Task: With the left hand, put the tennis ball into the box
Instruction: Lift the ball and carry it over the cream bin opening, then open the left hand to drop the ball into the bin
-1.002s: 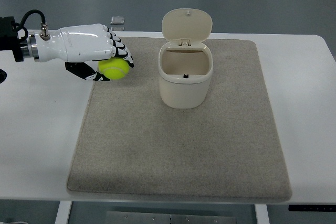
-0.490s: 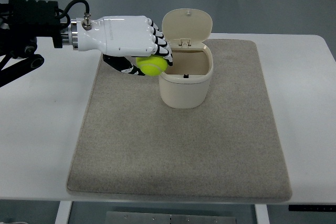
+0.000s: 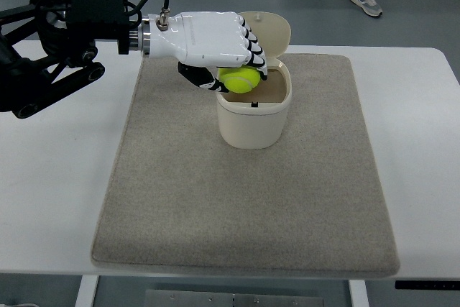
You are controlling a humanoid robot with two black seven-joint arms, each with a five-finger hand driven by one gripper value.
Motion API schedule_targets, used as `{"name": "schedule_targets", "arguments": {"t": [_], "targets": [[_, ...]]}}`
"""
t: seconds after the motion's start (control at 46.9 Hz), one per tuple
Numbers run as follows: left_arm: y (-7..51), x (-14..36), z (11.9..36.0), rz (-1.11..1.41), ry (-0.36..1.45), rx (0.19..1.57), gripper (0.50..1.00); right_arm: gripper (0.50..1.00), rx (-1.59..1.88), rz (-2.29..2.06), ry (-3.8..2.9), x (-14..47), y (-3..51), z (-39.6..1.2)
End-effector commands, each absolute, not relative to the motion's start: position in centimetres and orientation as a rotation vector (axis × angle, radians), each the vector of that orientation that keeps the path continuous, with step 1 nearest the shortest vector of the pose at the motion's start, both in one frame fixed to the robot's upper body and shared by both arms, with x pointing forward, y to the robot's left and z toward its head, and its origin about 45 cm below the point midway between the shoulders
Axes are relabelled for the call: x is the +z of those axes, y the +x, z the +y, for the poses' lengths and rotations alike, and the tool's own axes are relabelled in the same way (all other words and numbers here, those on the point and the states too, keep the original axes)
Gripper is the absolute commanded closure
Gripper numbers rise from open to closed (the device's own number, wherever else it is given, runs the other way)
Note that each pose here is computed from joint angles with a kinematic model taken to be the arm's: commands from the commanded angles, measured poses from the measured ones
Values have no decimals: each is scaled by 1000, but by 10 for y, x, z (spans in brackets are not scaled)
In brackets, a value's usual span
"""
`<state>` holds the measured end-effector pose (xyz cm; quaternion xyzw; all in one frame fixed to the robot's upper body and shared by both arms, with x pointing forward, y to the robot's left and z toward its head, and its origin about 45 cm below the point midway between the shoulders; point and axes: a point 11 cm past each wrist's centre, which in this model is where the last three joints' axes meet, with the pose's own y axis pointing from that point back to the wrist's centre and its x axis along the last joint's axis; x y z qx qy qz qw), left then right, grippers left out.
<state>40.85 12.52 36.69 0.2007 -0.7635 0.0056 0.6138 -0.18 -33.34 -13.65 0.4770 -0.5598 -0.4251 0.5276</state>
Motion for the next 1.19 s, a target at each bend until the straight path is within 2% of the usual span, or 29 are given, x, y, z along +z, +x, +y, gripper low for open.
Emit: {"name": "schedule_targets", "arguments": {"t": [0.0,0.256,0.298,0.362,0.469,0.533,0.597,0.725,0.789,0.831,1.172], "targets": [[411,364,120,-1754,461,15,1000,597,-1016,-1338,1140,-137,-2,-333],[417,360,117,-1740,469,27,988,599,-1016,-1338,1140,-137,-2,-333],[418,360,117,-1739,471,28,948,599,-1016,-1338,1140,-137,-2,-333],[418,359,118,-1737,474,29,851,599,-1016,-1338,1140,-137,-2,-333],[421,358,120,-1733,482,36,761,599,-1016,-1338,1140,-137,-2,-333],[421,358,120,-1732,485,35,757,599,-1016,-1338,1140,-137,-2,-333],[422,357,122,-1730,491,39,731,599,-1016,-1338,1140,-137,-2,-333],[423,357,122,-1727,492,40,724,599,-1016,-1338,1140,-137,-2,-333],[423,356,123,-1725,493,41,675,599,-1016,-1338,1140,-137,-2,-333],[422,356,122,-1726,492,40,660,597,-1016,-1338,1140,-137,-2,-333],[421,358,121,-1726,485,41,654,599,-1016,-1338,1140,-137,-2,-333]]}}
